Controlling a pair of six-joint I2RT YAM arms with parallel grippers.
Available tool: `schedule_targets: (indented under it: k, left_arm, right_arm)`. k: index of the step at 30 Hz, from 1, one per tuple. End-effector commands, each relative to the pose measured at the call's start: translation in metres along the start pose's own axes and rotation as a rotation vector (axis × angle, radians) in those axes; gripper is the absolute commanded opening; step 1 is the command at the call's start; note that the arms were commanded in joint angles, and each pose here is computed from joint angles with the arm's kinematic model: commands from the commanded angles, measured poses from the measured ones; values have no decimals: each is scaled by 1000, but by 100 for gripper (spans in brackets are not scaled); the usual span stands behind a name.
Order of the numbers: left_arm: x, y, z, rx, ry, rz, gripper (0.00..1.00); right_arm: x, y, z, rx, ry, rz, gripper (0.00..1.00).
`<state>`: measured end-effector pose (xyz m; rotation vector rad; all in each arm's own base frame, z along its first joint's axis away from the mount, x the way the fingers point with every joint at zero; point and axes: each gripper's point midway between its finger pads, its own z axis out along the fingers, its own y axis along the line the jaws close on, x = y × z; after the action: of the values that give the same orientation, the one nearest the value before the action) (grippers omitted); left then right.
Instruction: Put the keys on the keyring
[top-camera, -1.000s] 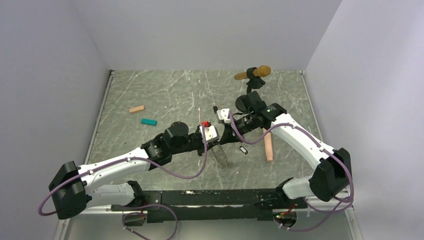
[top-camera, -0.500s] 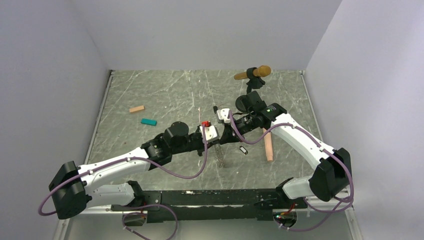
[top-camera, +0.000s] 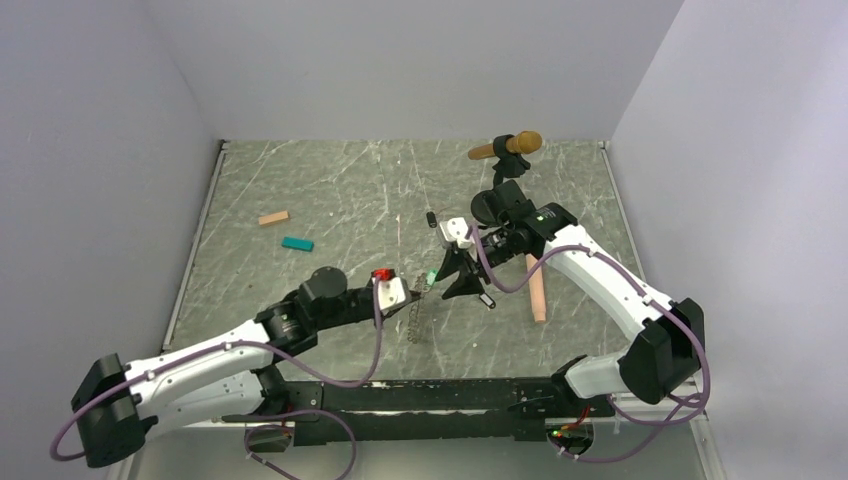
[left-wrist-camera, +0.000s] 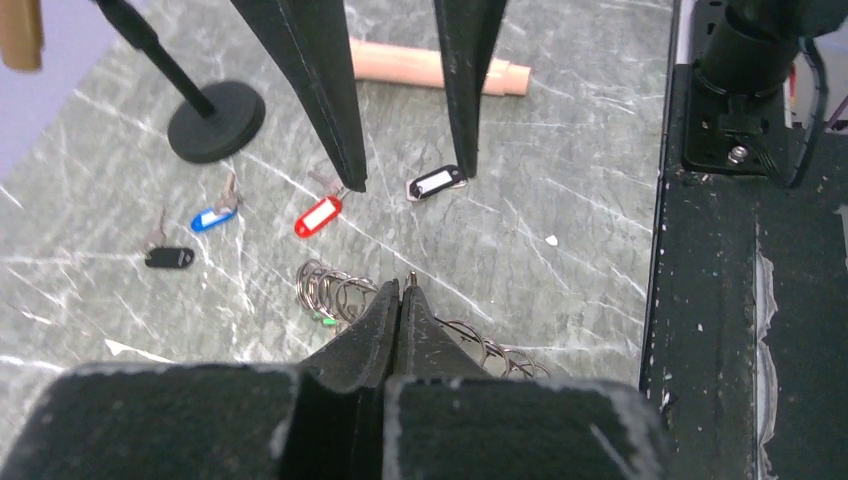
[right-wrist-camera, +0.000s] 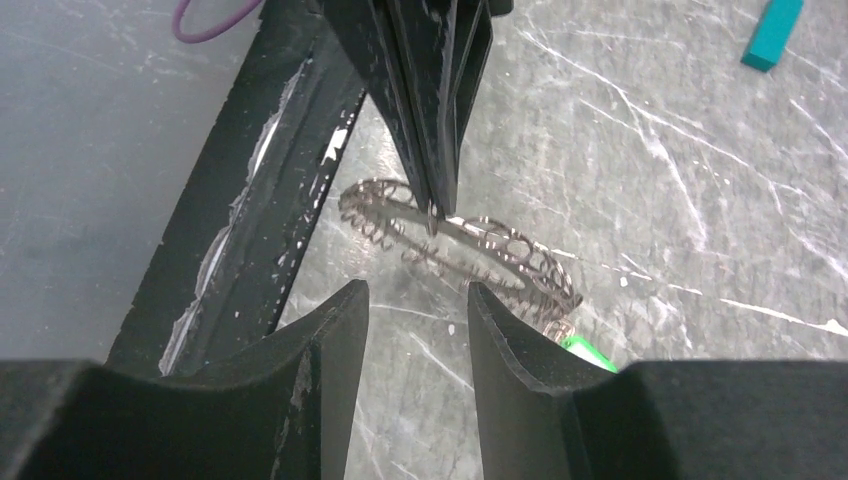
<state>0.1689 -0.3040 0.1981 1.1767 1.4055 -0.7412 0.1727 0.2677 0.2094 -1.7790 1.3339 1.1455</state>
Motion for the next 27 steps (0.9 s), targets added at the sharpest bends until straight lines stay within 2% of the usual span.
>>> schedule_targets:
  k: [1,4,10,13,27]
  left_arm:
    - [-53,-7,-24,35,-228,179,0]
    - [-61,-9,-42,49,-274,226,0]
    - [-83,-3,-73,40,-479,144,0]
    - [-89,-8,-79,69,-544,115,0]
    - [-101,-20,-83,184,-552,129,0]
  right_arm:
    - [-23,13,-9,-33,-74,-109,46]
    - [-22,17,-9,-51,-83,-122,46]
    - [-22,32,-7,-105,-126,-202,48]
    - [-23,36,-7,-111,-141,-218,48]
    - [-23,38,-7,-117,-144,-233,49]
